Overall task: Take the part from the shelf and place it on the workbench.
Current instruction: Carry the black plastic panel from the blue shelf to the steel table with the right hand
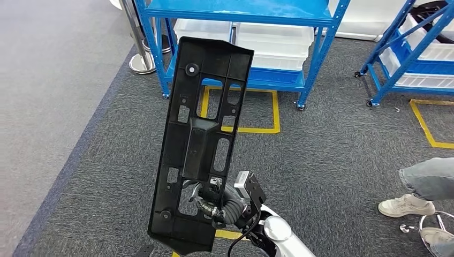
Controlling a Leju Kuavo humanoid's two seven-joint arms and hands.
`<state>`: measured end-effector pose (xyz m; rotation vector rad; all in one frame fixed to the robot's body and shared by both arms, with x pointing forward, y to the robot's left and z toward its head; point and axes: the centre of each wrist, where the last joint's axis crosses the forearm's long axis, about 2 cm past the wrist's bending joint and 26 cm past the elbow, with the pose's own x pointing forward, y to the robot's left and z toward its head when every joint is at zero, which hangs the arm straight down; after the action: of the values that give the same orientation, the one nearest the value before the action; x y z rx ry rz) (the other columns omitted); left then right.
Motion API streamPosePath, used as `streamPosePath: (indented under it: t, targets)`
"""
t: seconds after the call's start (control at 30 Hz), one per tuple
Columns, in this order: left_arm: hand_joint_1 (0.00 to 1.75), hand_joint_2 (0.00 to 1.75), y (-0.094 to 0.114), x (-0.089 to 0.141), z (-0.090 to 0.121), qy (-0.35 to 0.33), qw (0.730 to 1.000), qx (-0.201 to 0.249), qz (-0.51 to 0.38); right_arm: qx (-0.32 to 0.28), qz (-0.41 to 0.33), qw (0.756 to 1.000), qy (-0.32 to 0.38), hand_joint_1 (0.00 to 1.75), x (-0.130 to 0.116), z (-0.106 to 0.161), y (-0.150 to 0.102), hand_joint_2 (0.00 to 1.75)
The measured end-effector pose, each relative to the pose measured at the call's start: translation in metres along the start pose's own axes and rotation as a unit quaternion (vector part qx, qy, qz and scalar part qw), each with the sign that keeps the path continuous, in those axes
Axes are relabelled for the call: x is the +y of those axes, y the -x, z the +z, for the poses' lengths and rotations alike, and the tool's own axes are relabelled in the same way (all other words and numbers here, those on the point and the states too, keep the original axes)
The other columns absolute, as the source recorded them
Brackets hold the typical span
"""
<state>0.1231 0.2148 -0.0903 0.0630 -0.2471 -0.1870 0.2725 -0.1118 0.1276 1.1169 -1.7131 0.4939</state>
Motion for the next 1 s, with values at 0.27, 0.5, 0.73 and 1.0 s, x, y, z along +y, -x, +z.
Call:
streamPosePath:
  t: [0.27, 0.5, 0.73, 1.0]
  targets:
    - [0.0, 1.75, 0.001, 0.0, 0.0, -0.001, 1.0, 0.002, -0.007, -0.005, 0.008, 1.0, 0.001, 1.75, 0.001, 0.003, -0.001, 1.75]
    - [0.0, 1.75, 0.001, -0.001, 0.0, -0.001, 1.0, 0.003, -0.011, -0.002, 0.012, 1.0, 0.003, 1.75, 0.003, 0.015, 0.003, 1.75]
    - [0.0, 1.75, 0.001, -0.001, 0.0, -0.003, 1.0, 0.002, -0.012, -0.008, 0.018, 1.0, -0.007, 1.75, 0.004, 0.019, 0.001, 1.75]
    - [0.0, 1.75, 0.004, -0.004, 0.001, -0.005, 1.0, 0.003, -0.002, 0.0, 0.015, 1.0, -0.019, 1.75, 0.004, 0.022, 0.002, 1.75]
